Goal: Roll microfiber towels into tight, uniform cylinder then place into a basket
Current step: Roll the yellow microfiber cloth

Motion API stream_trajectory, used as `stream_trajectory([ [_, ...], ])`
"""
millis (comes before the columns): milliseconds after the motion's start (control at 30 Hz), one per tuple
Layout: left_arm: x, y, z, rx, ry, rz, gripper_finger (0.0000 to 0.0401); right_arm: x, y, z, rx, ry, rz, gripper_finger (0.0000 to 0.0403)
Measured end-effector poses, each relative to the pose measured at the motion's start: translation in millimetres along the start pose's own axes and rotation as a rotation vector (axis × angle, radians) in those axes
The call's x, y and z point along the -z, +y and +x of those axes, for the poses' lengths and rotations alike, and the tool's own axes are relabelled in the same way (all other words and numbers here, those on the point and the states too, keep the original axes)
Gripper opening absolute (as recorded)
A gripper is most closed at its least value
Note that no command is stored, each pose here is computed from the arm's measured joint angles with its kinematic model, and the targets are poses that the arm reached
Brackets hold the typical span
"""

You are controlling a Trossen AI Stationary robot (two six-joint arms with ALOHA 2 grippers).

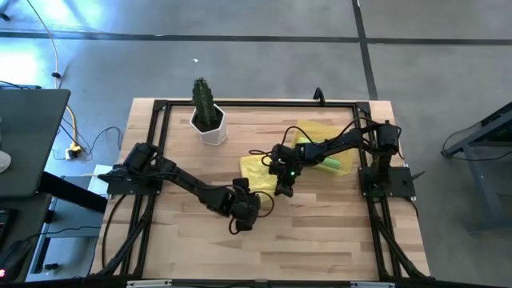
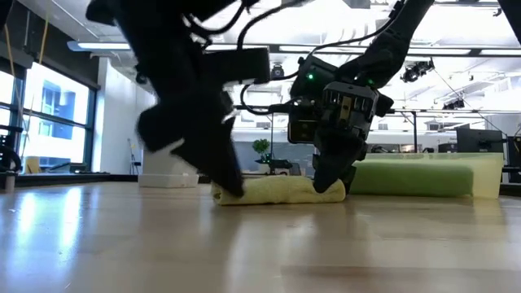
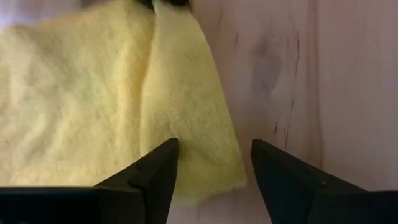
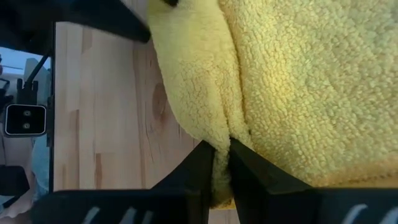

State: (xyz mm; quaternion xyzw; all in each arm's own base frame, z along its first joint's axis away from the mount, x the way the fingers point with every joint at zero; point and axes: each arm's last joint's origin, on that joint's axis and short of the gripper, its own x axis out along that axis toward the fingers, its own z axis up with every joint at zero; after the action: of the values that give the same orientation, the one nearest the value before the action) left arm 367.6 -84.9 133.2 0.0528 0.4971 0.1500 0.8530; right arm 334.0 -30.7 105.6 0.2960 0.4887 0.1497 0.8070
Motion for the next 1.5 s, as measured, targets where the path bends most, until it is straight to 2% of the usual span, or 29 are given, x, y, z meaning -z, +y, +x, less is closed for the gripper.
stream_trajectory([
  [100,5.0,-1.9,8.6,-0.036,0.022,0.006,0.0198,0.0,0.0,0.0,0.000,-0.001,-0.002,0.0043],
  [233,5.8,1.3,15.8,-0.070,0.034,-0.045,0.0198,-0.1,0.0,0.0,0.001,-0.001,-0.002,0.0043],
  [400,5.4,5.5,19.8,-0.004,0.070,-0.156,0.0183,-0.1,0.0,0.0,0.001,-0.001,-0.003,0.0043],
  [533,5.9,5.5,20.9,0.035,0.091,-0.192,0.0131,0.0,-0.1,0.1,0.000,0.000,-0.010,0.0043],
  [700,5.8,6.2,20.9,-0.015,0.069,-0.236,0.0031,0.7,1.8,1.5,-0.001,0.005,-0.015,0.0043],
  [767,4.2,7.2,18.6,-0.006,0.063,-0.270,0.0011,1.6,2.9,2.4,-0.001,0.012,-0.016,0.0043],
  [900,2.8,6.9,14.5,0.039,0.070,-0.343,0.0016,2.7,2.9,2.6,0.002,0.022,-0.028,0.0043],
  [1033,-0.7,5.8,6.0,0.122,0.080,-0.418,0.0005,2.9,2.9,2.6,0.001,0.024,-0.045,0.0043],
  [1200,-2.9,9.1,-4.6,0.160,0.077,-0.517,0.0004,3.8,3.6,3.2,-0.011,0.034,-0.049,0.0043],
  [1433,23.9,16.3,-1.2,0.096,0.094,-0.799,0.0004,3.7,12.3,9.1,-0.025,0.027,-0.101,0.0043],
  [1500,29.5,18.5,2.0,0.114,0.085,-0.874,0.0004,4.1,15.4,11.3,-0.031,0.024,-0.118,0.0043],
])
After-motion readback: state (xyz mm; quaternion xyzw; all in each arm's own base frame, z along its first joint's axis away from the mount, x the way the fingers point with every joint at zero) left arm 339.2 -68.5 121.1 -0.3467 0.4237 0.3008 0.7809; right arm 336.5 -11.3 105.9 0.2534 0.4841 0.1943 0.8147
